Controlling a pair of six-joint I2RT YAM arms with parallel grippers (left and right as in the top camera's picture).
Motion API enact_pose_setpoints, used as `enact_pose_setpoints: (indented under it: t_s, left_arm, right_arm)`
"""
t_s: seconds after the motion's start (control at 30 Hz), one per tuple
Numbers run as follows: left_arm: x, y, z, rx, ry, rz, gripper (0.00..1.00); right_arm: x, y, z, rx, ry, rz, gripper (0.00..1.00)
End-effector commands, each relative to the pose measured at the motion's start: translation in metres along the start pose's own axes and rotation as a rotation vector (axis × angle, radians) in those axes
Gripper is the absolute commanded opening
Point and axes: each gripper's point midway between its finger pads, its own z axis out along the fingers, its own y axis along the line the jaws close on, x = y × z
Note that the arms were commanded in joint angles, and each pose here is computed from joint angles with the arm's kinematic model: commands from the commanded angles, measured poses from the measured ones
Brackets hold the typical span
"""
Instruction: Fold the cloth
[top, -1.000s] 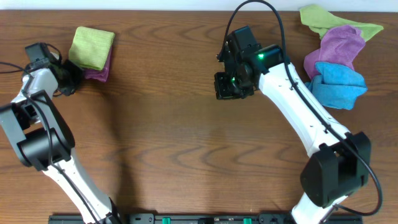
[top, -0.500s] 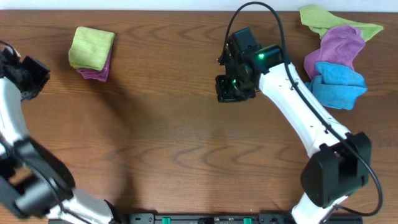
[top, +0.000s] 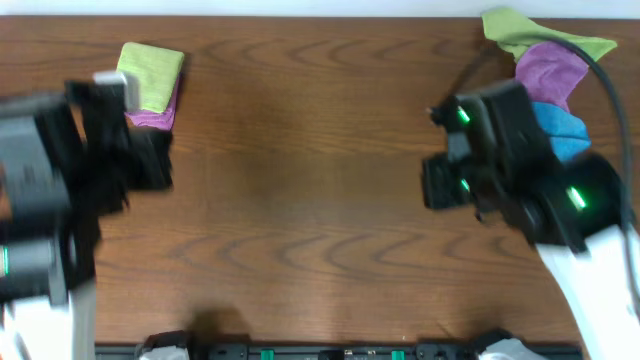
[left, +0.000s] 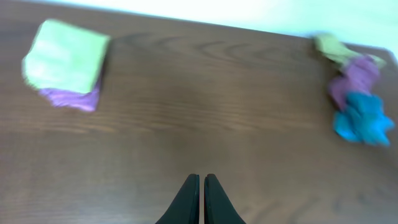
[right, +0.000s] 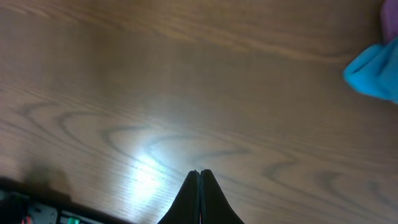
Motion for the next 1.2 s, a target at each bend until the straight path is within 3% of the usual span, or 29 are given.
enact_pose_setpoints:
  t_s: [0.0, 0.13, 0.3, 0.33, 0.37, 0.4, 1.03, 1.17]
  left_arm:
    - [0.027, -0.015, -0.034, -0.005, -0.073, 0.100, 0.06]
    - [0.078, -0.017, -0.051, -0.007, -0.098, 0.111, 0.06]
    - [0.127, -0.009, -0.038, -0.004, -0.066, 0.080, 0.07]
    - [0.131, -0.008, -0.036, -0.004, -0.061, 0.071, 0.24]
    - [0.134, -0.007, -0.034, -0.004, -0.055, 0.052, 0.66]
    - [0.134, -0.007, -0.033, -0.003, -0.054, 0.042, 0.98]
    - [0.139, -0.005, -0.033, -0.013, -0.034, 0.022, 0.95]
    - [0.137, 0.019, -0.044, -0.172, -0.083, 0.103, 0.95]
  right_arm:
    - [0.026, -0.008, -0.018, 0.033, -0.066, -0.003, 0.02]
    - [0.061, -0.013, -0.022, -0.006, -0.150, -0.001, 0.02]
    - [0.094, -0.025, 0.000, -0.008, -0.168, 0.000, 0.01]
    - [0.098, -0.026, 0.003, -0.007, -0.167, -0.001, 0.16]
    - [0.101, -0.027, 0.006, -0.005, -0.160, 0.000, 0.54]
    - [0.101, -0.027, 0.006, -0.004, -0.156, -0.001, 0.99]
    - [0.102, -0.027, 0.008, -0.001, -0.146, -0.001, 0.99]
    - [0.102, -0.027, 0.008, -0.001, -0.146, -0.001, 0.99]
